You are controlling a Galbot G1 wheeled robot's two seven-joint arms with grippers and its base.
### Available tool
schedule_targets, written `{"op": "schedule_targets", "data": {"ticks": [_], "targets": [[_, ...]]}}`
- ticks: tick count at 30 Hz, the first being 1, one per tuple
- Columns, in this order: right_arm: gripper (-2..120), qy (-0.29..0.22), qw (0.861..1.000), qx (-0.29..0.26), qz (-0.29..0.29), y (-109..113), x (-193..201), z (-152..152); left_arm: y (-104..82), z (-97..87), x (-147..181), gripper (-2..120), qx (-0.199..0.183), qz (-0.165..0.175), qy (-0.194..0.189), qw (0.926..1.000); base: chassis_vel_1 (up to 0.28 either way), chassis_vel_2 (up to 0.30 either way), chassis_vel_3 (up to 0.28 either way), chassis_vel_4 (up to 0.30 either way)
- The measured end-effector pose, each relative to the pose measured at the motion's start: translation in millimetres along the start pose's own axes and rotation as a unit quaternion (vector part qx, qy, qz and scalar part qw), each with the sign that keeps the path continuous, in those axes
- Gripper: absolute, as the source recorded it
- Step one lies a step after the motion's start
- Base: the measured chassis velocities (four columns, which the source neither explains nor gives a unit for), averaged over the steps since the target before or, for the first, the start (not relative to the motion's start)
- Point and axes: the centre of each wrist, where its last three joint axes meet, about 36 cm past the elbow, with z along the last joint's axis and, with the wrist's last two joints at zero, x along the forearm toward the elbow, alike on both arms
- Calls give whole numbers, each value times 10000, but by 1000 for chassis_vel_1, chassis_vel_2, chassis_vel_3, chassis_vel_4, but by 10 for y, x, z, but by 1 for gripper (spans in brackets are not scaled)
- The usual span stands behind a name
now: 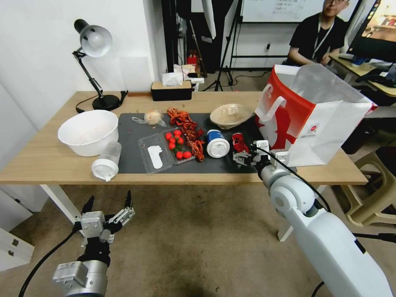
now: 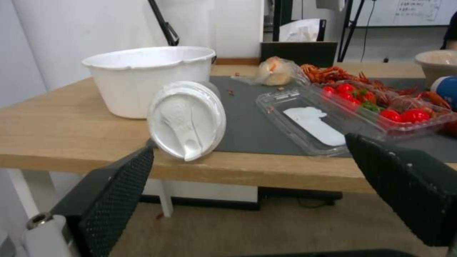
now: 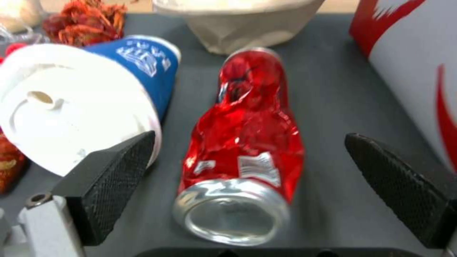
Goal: Pick up the trash from the table and place it into the takeout bag.
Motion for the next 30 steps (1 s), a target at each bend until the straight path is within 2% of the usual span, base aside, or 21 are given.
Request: {"op": "schedule_targets", "data": {"ticks": [12,14,17,21,25,30], "targets": [[100,235,9995,-108,172,47,-130,103,-3,55,6,100,-13,-23,1,10000,0,0,0,0],[97,250,9995,-118,180,50,-149,109,-9,58,5,100,-10,-23,-10,10000,0,0,0,0],[86,272,9994,-132,180,56,-176,120,-11,78,7,100,-18,-31,-25,10000,0,0,0,0],[78,283,9994,-149,163,61,-179,123,-10,90,13,100,-25,-36,-30,10000,0,0,0,0],[63,305,9993,-174,153,63,-171,144,-24,98,23,100,-18,-31,-34,10000,0,0,0,0],[54,291,9993,-177,125,58,-149,145,-27,99,24,100,-23,-30,-43,10000,0,0,0,0]]}}
